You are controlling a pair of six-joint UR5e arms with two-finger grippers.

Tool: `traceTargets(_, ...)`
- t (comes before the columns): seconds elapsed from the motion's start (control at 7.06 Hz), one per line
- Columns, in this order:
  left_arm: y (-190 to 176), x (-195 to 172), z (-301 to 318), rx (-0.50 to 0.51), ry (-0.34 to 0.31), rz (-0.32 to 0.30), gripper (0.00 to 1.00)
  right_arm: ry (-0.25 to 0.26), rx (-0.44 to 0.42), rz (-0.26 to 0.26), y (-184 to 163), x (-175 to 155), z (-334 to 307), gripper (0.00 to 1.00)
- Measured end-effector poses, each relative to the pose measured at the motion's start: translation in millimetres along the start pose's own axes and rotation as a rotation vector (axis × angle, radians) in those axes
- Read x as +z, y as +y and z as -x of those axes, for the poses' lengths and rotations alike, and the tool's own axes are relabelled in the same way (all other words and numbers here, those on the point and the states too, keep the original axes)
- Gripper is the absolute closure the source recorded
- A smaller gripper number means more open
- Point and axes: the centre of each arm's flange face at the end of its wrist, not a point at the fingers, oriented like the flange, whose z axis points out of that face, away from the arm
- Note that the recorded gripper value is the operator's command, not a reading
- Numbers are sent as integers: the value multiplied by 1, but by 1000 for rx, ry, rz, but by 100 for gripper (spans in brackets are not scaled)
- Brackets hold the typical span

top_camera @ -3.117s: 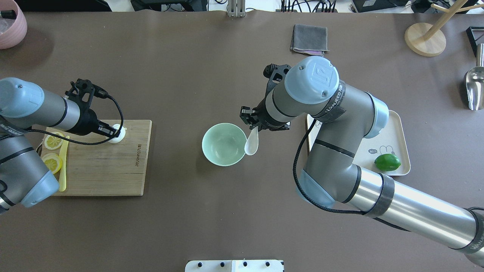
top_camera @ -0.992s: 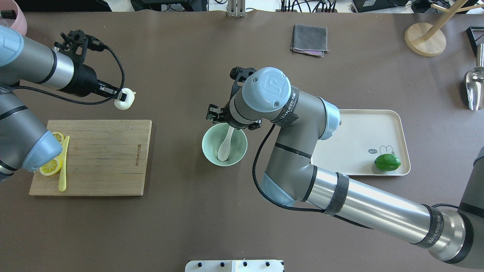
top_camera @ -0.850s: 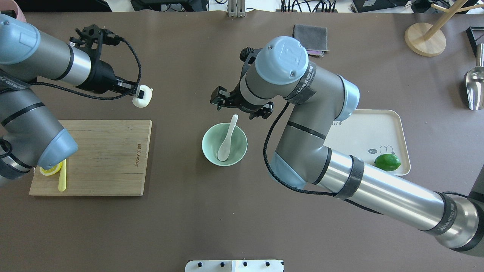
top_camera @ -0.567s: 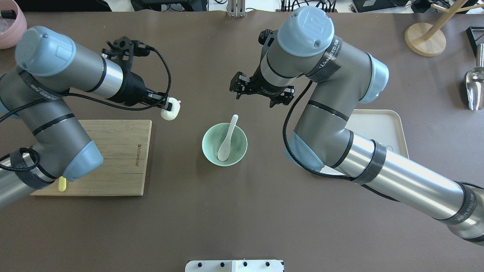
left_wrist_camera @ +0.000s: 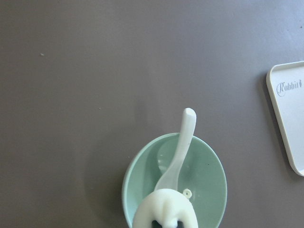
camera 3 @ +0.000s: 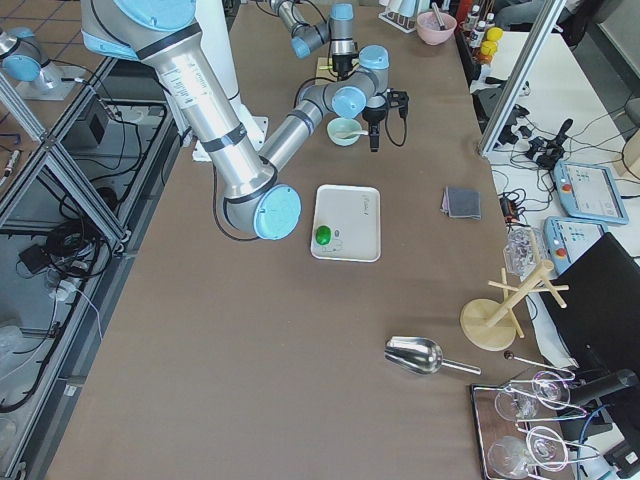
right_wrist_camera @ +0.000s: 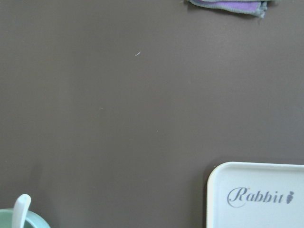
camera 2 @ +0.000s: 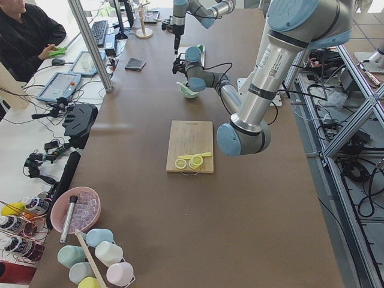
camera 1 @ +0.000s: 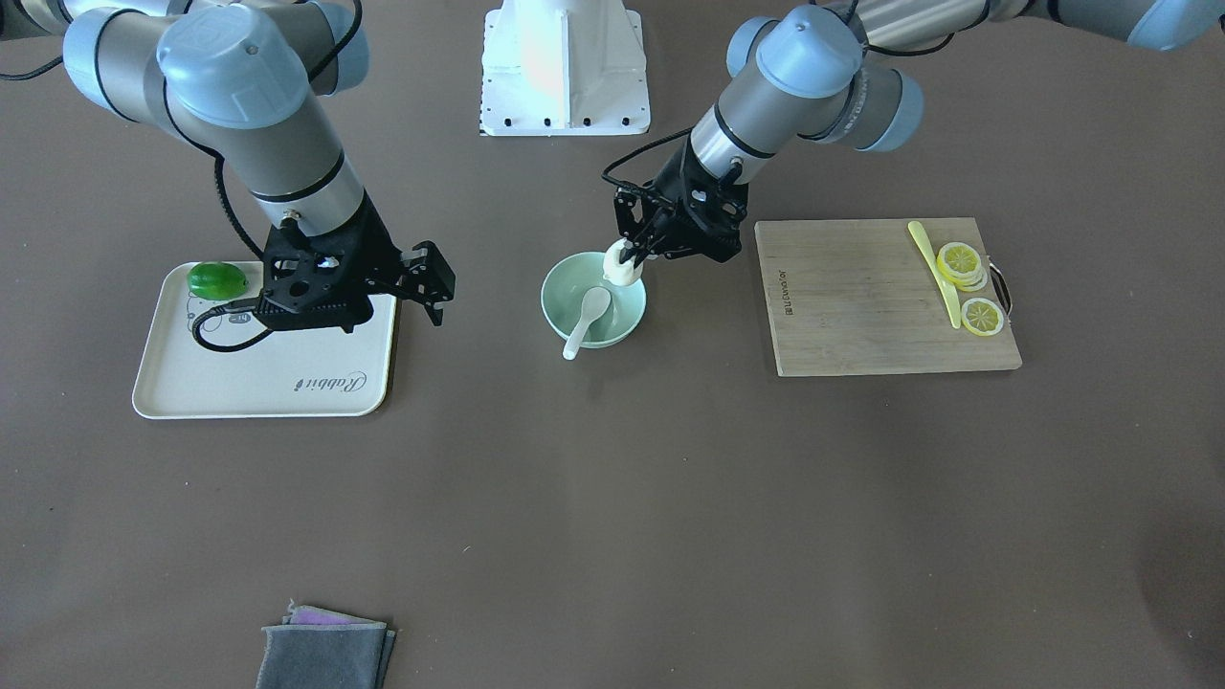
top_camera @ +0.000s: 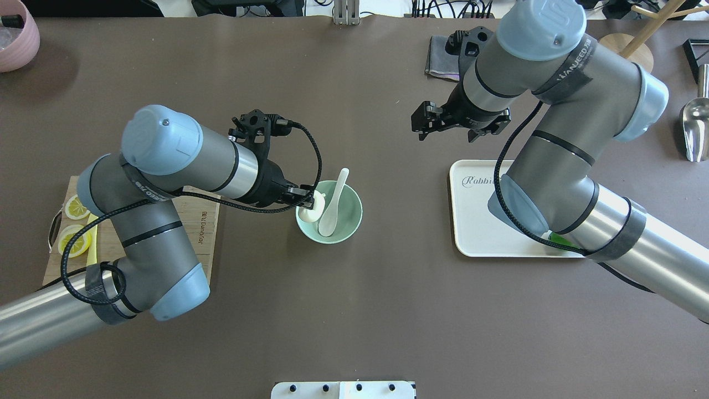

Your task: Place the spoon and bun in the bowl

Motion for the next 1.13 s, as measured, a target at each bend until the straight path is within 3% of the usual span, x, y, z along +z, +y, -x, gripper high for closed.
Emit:
traceTargets(0.14, 1, 12, -13, -17, -1, -5, 7, 10, -26, -1, -2, 1, -14, 0)
traceTargets(0.28, 2, 18, -18, -24, -1, -7, 2, 18, -42, 0, -1, 2, -26, 0)
traceTargets(0.71, -2, 21, -19, -29, -13, -28, 2, 25, -46, -8, 8, -5, -52, 0)
traceTargets(1.13, -19, 5, -13, -36, -40, -93, 2, 49, -53, -10, 35, -25, -118, 0)
